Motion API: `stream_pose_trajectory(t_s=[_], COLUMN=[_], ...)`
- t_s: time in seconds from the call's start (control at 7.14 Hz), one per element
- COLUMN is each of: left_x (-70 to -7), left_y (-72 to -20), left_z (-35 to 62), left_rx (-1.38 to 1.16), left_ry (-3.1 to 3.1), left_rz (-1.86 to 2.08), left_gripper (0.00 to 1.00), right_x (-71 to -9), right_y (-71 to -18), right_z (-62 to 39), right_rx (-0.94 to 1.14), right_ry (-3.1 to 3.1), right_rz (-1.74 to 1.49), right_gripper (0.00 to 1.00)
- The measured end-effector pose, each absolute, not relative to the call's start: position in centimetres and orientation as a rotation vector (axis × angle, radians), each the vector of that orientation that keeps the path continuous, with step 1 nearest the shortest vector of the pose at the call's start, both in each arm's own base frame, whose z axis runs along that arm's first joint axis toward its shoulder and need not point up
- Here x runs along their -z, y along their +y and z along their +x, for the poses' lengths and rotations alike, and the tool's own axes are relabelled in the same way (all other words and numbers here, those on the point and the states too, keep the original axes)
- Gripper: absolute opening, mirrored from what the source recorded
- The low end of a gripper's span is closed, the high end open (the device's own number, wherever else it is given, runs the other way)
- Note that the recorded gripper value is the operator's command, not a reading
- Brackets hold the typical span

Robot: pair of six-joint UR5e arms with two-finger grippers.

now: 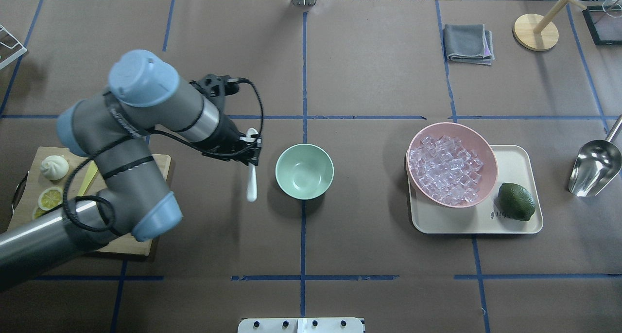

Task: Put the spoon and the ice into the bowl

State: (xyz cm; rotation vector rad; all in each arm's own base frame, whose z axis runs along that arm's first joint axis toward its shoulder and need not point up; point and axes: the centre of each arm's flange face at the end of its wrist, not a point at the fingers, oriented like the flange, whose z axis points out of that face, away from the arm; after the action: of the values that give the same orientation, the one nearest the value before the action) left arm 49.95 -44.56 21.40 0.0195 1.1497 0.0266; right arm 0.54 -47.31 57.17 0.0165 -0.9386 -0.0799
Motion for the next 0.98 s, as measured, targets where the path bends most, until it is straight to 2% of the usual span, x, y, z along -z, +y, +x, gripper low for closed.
stream_pose_trajectory(t_s=[0.28, 0.56, 0.7, 0.84, 0.98], left_x=[-16.6, -15.6, -16.1, -16.4, -16.7], left_y=[-43.2, -44.0, -43.9, -43.7, -43.6], left_z=[55.4, 58.2, 58.7, 58.9, 59.0], left_rx=[-0.028, -0.022, -0.02, -0.02, -0.019], left_ry=[1.166, 1.145, 1.134, 1.129, 1.126], left_rz=[0.05, 0.062, 0.066, 0.066, 0.066], left_gripper=[0.06, 0.08, 0.19, 0.85, 0.99], right_x=[-54.0, -50.5, -49.2, -48.1, -47.2], right_y=[-48.6, -49.7, -50.1, -50.2, -50.0], right_z=[-1.6, -4.6, -6.2, -8.3, -10.7], right_rx=[0.059, 0.043, 0.032, 0.014, -0.005], right_ry=[-0.985, -1.004, -1.013, -1.027, -1.04], right_rz=[0.005, -0.015, -0.02, -0.025, -0.034], right_gripper=[1.0, 1.0, 1.0, 1.0, 1.0])
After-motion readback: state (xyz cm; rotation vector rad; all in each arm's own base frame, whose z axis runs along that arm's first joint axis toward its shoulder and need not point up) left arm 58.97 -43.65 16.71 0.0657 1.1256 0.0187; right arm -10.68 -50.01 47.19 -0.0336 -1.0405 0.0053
